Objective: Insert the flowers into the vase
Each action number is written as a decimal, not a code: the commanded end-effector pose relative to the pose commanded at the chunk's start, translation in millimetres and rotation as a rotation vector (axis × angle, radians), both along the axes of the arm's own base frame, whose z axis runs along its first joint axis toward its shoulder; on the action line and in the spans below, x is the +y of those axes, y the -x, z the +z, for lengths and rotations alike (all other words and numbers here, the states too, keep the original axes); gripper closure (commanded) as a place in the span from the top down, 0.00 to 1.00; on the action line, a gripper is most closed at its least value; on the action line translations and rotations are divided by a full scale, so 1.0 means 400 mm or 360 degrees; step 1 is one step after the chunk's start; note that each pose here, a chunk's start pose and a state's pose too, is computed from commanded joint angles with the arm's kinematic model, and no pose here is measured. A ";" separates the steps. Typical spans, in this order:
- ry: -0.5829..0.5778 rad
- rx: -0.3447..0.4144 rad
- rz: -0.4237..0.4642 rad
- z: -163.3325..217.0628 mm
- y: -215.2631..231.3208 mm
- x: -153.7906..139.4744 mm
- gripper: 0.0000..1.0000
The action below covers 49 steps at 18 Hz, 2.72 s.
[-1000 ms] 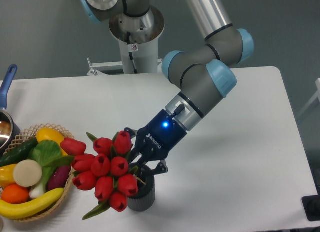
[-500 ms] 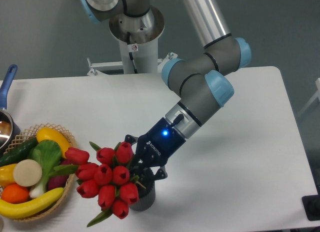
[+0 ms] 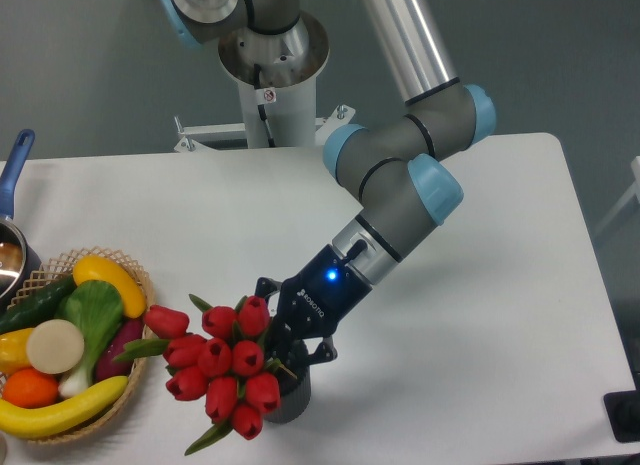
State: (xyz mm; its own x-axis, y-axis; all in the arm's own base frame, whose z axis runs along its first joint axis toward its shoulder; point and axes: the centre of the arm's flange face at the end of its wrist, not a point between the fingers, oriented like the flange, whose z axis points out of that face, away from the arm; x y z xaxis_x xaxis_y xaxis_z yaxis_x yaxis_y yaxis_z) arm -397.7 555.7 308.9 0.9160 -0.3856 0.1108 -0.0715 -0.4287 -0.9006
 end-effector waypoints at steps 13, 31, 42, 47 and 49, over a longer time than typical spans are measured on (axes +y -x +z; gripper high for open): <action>0.0007 -0.0008 0.0004 -0.012 0.001 -0.008 0.62; -0.0027 0.0038 0.0139 -0.004 0.087 -0.158 1.00; -0.0089 0.0203 0.0494 0.102 0.216 -0.519 1.00; 0.0466 0.0633 0.0557 0.069 0.189 -0.577 1.00; 0.0634 0.0719 0.0572 0.059 0.191 -0.582 1.00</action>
